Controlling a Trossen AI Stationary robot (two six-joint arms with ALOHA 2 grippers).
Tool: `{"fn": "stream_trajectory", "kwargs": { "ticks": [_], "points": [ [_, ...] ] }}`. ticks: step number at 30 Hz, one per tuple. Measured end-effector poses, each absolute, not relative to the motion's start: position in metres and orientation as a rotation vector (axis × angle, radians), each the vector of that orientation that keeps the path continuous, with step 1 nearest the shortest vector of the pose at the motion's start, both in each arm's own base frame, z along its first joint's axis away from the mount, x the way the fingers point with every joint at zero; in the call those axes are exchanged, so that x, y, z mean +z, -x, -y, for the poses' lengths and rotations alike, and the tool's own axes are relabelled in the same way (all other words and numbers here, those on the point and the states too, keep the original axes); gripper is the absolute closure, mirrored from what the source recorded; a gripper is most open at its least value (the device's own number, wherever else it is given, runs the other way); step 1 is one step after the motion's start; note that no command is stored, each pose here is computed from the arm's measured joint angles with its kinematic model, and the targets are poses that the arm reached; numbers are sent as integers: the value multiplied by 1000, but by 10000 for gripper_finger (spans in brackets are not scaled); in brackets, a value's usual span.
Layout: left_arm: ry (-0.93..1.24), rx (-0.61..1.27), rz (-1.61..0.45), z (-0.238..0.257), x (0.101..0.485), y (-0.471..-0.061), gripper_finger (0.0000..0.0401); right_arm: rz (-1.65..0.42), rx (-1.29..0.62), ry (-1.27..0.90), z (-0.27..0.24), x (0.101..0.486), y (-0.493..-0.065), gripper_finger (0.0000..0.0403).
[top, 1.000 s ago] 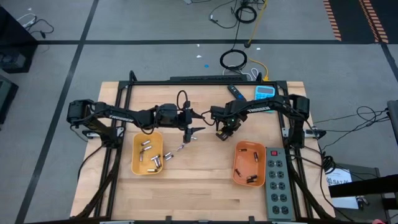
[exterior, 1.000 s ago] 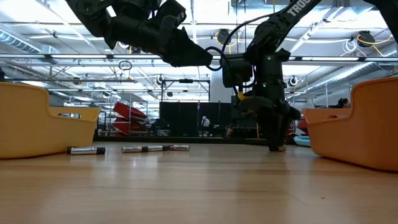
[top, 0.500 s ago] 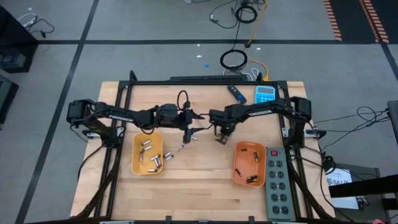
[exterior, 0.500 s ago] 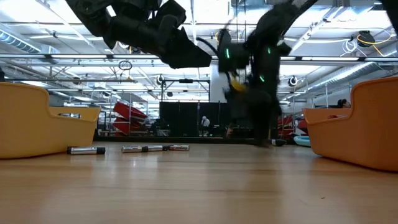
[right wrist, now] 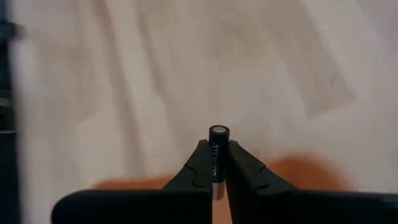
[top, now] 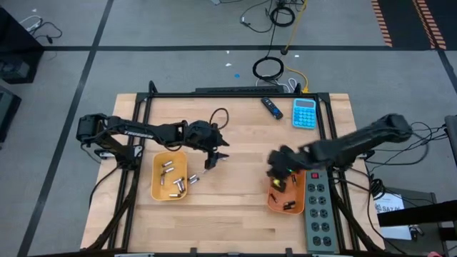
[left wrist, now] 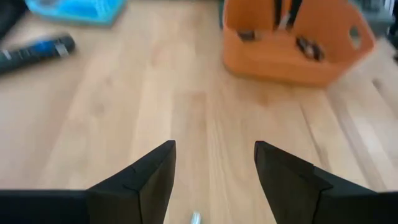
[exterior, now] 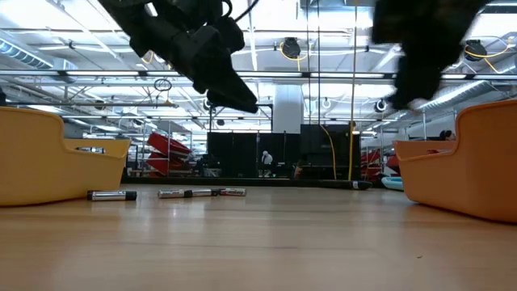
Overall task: Sort batteries
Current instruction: Put the black battery into the orange bin, then put the silver battery into the yellow bin
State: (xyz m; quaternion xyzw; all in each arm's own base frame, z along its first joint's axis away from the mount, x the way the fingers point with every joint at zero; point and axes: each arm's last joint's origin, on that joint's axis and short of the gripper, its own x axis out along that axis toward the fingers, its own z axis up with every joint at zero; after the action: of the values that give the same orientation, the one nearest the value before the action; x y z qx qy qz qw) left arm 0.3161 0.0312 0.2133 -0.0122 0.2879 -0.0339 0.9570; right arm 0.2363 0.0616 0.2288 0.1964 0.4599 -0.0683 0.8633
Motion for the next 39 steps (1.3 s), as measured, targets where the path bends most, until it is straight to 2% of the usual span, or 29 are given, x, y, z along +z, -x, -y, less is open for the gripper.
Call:
{"fn": "stream_trajectory", "kwargs": {
  "ticks": [6,10,15,19,24,28,32,36,39],
  "points": [
    [5,-51,-662,-25,234,-322,173,-1017,-173,-565,-93,226,-193,398],
    [7,-43,-667,-24,244,-327,173,-1129,-135,-600,-107,226,-180,397],
    [45,-65,-695,-22,248,-326,173,-1293,-189,-614,-110,219,-165,396],
    [62,-103,-717,-17,247,-325,173,-1321,-178,-651,-111,219,-165,391],
    [24,-119,-662,-14,250,-329,173,-1284,-213,-634,-109,218,-167,363],
    [-56,-153,-617,-8,254,-331,171,-1295,-246,-647,-109,214,-171,307],
    [-12,-134,-673,1,250,-329,162,-1304,-291,-723,-109,221,-173,263],
    [-86,-58,-781,1,242,-322,171,-1082,-345,-569,-106,240,-184,257],
    [-111,-39,-853,-18,230,-323,187,-992,-432,-407,-77,243,-198,266]
  ]
}}
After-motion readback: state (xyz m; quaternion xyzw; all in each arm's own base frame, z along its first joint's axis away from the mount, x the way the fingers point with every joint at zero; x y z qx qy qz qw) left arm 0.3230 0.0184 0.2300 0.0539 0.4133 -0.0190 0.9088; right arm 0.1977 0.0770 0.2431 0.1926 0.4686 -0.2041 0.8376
